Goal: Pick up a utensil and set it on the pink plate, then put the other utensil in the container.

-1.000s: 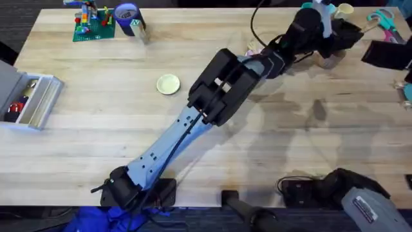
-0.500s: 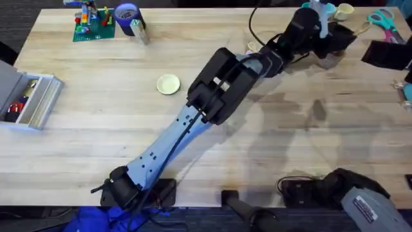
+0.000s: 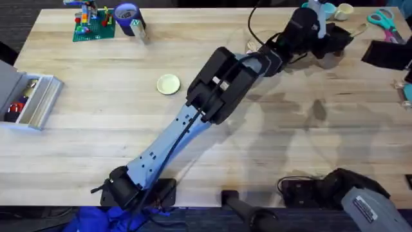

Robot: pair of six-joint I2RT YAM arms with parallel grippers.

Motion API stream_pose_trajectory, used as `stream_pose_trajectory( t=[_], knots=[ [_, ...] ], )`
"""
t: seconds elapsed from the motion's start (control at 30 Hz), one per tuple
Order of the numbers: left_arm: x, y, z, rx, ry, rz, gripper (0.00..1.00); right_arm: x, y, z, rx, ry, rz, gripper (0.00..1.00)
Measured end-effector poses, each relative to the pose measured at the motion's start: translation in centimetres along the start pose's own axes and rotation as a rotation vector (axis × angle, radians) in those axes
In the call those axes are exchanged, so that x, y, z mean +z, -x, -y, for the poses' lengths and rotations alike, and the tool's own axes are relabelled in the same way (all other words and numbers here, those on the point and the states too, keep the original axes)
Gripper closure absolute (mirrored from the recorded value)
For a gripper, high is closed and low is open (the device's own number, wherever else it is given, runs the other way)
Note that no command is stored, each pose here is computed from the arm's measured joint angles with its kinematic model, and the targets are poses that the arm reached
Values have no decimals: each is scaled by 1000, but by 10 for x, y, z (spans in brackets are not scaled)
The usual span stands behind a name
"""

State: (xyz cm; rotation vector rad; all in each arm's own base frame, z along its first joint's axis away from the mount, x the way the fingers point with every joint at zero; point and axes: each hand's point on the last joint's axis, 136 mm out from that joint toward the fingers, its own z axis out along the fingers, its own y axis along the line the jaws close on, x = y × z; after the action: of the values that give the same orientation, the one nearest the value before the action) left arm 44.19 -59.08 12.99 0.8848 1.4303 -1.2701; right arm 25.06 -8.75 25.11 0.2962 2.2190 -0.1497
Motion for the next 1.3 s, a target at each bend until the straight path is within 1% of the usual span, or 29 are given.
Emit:
stream_pose_trajectory(
  t=[0.23, 0.5, 0.77, 0.97, 1.2, 1.3],
  knots=[
    [0, -3, 4, -5, -24, -15, 959, 0, 1, 0, 2, 0, 4, 3],
    [-1, -16, 3, -37, -25, -66, 959, 0, 2, 0, 1, -1, 10, 3],
    [-1, -18, 5, -43, -34, -76, 959, 0, 4, 0, 1, -1, 14, 4],
    [-2, -30, 5, -72, -36, -121, 959, 0, 4, 0, 1, -1, 14, 4],
    [-2, -30, 6, -74, -45, -125, 959, 0, 4, 0, 1, -1, 14, 3],
    [-2, -30, 6, -74, -45, -125, 911, 0, 4, 0, 1, -1, 14, 5]
  ],
)
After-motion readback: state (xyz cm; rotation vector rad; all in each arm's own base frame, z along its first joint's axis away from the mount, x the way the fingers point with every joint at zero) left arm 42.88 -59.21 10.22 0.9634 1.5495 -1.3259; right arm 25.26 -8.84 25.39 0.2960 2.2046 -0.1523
